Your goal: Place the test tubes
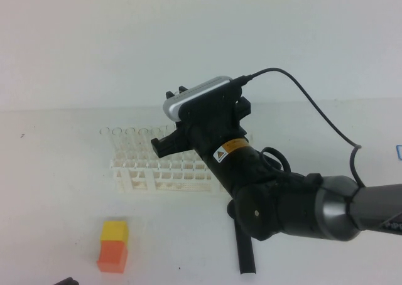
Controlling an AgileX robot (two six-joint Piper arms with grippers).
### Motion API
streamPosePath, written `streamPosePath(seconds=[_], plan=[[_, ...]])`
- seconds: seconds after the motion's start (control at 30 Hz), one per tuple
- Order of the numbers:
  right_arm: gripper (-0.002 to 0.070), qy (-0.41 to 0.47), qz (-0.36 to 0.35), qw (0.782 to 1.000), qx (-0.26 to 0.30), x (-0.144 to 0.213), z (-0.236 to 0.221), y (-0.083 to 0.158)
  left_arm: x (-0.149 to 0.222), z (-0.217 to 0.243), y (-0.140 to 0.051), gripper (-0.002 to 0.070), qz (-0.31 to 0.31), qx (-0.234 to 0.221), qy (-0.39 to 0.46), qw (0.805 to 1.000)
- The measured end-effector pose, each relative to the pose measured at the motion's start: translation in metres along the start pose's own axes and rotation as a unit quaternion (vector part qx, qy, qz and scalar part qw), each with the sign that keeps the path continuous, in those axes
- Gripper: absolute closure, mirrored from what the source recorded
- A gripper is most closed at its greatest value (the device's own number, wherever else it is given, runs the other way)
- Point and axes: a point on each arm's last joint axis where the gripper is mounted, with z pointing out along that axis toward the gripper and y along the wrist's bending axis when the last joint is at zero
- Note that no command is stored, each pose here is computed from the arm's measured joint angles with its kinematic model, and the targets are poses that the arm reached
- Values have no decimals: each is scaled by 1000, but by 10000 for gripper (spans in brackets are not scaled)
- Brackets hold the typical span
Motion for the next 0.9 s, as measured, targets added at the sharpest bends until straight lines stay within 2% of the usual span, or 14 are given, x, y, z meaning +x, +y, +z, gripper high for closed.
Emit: streamPosePath(seconds=[0.9], plan=[[552, -10, 17, 1000, 10, 7, 2, 6, 0, 0, 0, 676, 4, -1, 0, 1000]])
